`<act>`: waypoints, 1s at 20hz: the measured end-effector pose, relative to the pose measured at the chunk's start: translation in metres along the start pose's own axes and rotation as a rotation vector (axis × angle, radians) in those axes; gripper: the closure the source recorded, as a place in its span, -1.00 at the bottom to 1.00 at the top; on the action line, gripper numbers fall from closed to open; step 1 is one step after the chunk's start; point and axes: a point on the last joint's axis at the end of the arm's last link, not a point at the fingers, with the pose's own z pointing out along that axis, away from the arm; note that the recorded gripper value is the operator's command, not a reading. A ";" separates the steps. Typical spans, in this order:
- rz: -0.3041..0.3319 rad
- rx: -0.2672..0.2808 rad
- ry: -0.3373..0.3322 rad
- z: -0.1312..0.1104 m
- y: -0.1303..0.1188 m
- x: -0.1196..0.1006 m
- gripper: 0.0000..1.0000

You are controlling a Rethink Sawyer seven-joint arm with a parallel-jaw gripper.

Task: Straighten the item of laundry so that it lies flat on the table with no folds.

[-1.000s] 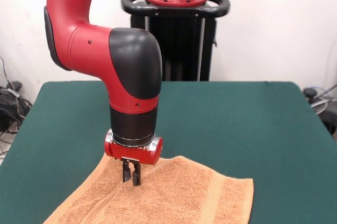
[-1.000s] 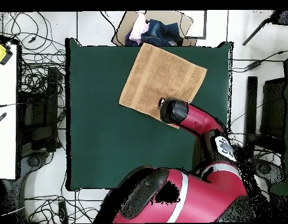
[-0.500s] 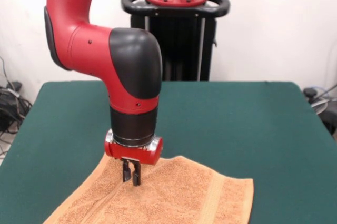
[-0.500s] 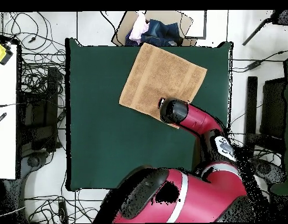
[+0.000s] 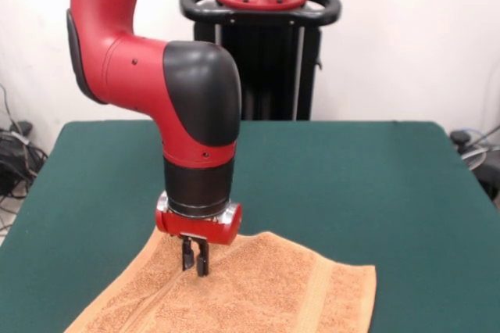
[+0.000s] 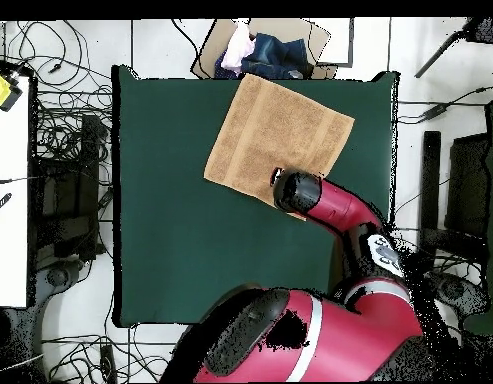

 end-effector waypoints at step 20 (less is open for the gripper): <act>0.003 0.009 -0.038 -0.001 0.000 0.006 1.00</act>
